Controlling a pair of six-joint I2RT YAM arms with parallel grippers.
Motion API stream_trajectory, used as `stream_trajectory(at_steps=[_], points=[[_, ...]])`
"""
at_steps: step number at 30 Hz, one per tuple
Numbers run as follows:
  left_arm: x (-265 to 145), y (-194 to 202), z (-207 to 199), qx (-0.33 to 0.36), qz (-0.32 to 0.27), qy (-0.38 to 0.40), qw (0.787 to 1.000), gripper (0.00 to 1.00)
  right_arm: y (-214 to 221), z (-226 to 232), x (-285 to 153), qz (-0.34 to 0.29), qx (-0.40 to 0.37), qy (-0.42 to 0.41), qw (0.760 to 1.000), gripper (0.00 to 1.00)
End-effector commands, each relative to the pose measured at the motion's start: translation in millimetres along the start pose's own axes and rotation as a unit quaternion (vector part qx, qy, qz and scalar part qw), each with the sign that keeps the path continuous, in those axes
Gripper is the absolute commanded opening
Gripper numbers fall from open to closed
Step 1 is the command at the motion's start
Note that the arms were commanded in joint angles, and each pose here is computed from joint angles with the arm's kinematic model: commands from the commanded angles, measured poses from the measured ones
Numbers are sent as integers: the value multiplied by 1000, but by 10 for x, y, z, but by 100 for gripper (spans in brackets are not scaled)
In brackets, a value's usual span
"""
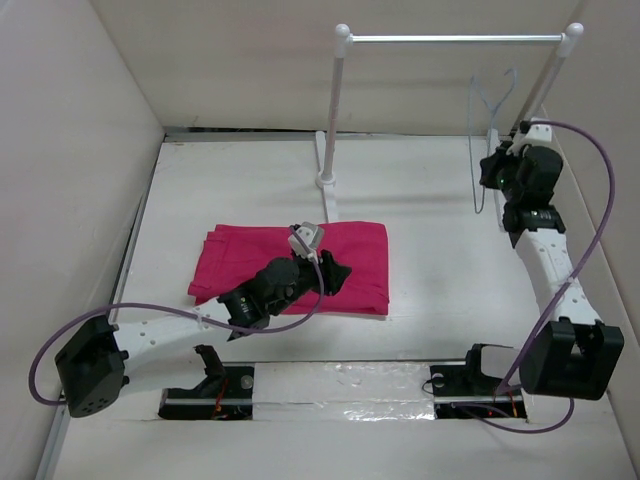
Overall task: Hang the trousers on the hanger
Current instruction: Pick up the hanger from the clothesline, then place the trousers on the hanger.
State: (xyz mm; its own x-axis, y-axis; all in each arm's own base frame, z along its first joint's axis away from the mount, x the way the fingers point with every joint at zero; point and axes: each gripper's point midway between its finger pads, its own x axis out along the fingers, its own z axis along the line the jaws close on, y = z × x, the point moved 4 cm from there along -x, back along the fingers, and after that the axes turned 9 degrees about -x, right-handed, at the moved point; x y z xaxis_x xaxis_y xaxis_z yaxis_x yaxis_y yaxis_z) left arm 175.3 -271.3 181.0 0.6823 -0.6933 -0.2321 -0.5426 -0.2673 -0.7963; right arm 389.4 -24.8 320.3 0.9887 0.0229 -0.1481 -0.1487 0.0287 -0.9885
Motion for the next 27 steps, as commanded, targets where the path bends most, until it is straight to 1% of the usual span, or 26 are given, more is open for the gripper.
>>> stream_trajectory(at_steps=[1,3,4,5,7,8,9,10,11,12,13,15,16,18,19,21,22,25,27], points=[[56,-402,-396,-12,-41,50,998,39,119,125,-108,-11,8,22,1000,0],[106,-460,-468,-13,-41,54,998,38,263,216,-188,-1,14,22,1000,0],[165,-516,-545,-14,-41,59,997,38,363,349,-219,8,22,9,1000,0],[203,-536,-582,-15,-39,61,997,38,622,376,-256,33,26,17,999,0],[328,-615,-701,-18,-40,67,997,38,799,477,-370,45,38,26,998,0],[380,-626,-736,-19,-38,69,997,38,1100,641,-442,73,37,10,997,0],[430,-741,-849,-23,-48,79,996,38,1212,694,-496,83,39,11,996,0],[557,-648,-871,-19,-32,74,997,38,1273,693,-572,84,45,29,995,0],[626,-644,-895,-17,-28,74,997,38,1358,834,-621,83,57,9,995,0],[689,-670,-941,-17,-29,76,997,38,1600,867,-691,101,58,4,993,0],[831,-691,-1003,-16,-27,75,997,38,1674,910,-732,103,64,0,993,0],[966,-727,-1060,-10,-29,72,997,38,1725,1020,-811,98,76,-20,992,0],[1115,-755,-1116,-6,-28,68,997,38,1809,1038,-846,106,75,-25,991,0],[1269,-773,-1162,9,-24,62,998,38,1833,1076,-869,106,75,-34,991,0],[1429,-778,-1188,15,-21,50,998,38,1846,1103,-879,109,72,-40,991,0],[1581,-737,-1176,27,-9,34,999,38,1870,1118,-894,117,65,-42,990,0],[1748,-789,-1163,34,-13,24,999,38,1870,1108,-893,121,64,-37,990,0],[2030,-752,-1139,48,4,5,999,38,1870,1187,-919,123,60,-58,989,0],[2153,-742,-1102,54,10,1,999,38,1872,1197,-923,122,62,-62,989,0]])
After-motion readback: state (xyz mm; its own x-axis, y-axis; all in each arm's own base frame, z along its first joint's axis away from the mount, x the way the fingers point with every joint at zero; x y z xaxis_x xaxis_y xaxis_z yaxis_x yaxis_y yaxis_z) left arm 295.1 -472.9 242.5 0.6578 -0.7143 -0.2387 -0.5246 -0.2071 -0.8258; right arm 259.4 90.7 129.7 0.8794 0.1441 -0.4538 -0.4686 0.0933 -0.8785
